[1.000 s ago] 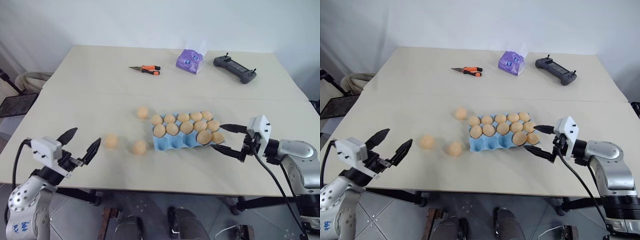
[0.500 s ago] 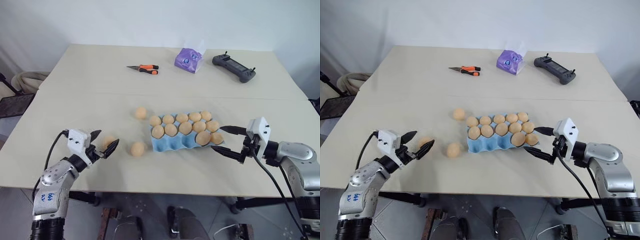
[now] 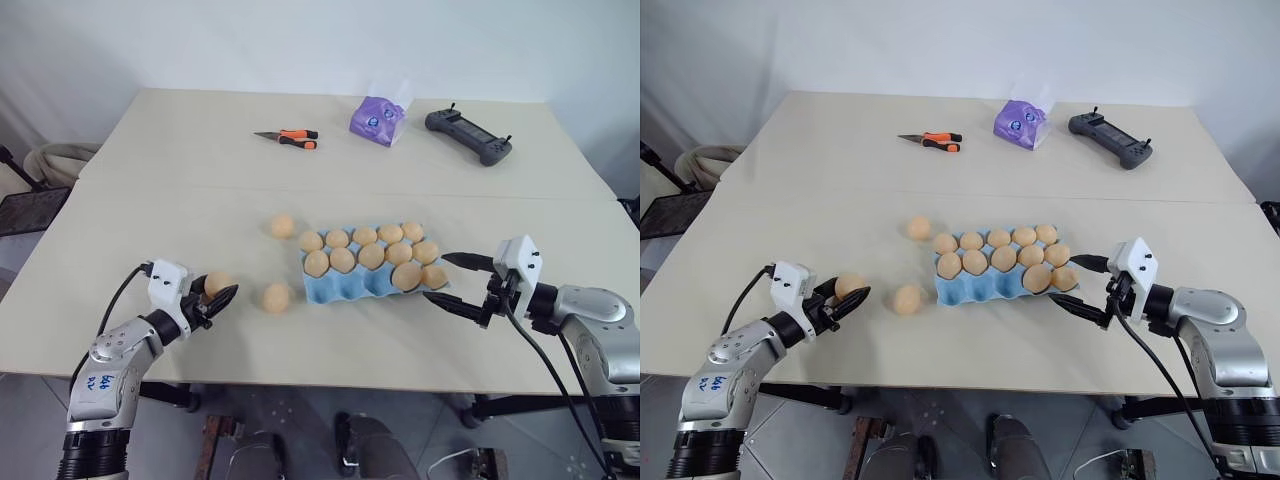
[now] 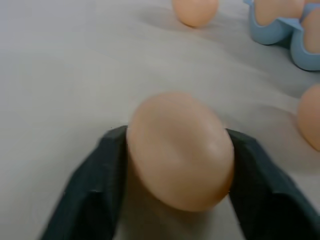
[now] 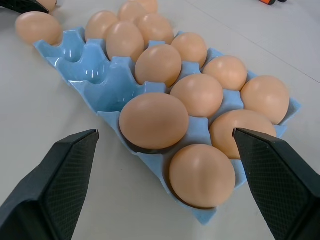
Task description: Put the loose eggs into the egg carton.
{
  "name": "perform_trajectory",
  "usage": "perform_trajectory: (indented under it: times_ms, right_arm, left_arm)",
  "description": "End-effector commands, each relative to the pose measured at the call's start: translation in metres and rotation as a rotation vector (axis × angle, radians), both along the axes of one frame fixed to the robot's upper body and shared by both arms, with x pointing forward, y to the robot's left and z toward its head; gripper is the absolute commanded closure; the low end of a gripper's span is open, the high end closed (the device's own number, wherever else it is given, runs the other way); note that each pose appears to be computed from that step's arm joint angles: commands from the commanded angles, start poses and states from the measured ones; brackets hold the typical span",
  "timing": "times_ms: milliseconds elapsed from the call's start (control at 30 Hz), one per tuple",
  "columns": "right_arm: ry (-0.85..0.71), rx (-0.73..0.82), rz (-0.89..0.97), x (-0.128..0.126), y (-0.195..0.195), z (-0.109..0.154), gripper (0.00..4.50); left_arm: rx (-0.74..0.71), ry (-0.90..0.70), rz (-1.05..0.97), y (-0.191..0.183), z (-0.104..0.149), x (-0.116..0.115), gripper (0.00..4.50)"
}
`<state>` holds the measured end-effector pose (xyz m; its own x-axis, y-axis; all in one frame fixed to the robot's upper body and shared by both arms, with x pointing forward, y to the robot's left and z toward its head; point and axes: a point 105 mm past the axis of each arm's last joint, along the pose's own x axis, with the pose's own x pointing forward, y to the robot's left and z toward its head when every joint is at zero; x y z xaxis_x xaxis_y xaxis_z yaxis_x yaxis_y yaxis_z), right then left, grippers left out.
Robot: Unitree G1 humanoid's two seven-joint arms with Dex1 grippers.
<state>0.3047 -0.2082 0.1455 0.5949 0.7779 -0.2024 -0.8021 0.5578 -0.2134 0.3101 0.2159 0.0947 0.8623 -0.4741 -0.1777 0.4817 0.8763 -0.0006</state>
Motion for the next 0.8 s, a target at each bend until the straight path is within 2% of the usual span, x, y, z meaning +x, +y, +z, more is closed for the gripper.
perform_trajectory:
  times_ms: [33,267,433,633,800]
  right_arm:
    - [-0.047,0.0,-0.002,-0.001,-0.001,0.011,0.0]
    - [-0.053,-0.002,-0.014,-0.002,-0.003,0.01,0.0]
    - [-0.059,0.001,-0.031,-0.005,-0.006,0.009,0.0]
    - [-0.066,0.005,-0.056,-0.008,-0.008,0.008,0.0]
    - [-0.071,0.009,-0.083,-0.012,-0.01,0.006,0.0]
  left_arm:
    - [0.025,-0.092,-0.04,-0.003,0.023,0.002,2.21]
    - [0.029,-0.192,-0.165,-0.012,0.073,0.012,2.21]
    - [0.018,-0.201,-0.39,-0.057,0.102,0.015,2.21]
    - [0.032,-0.191,-0.647,-0.113,0.107,0.02,2.21]
    - [0.039,-0.186,-0.769,-0.153,0.1,0.029,2.21]
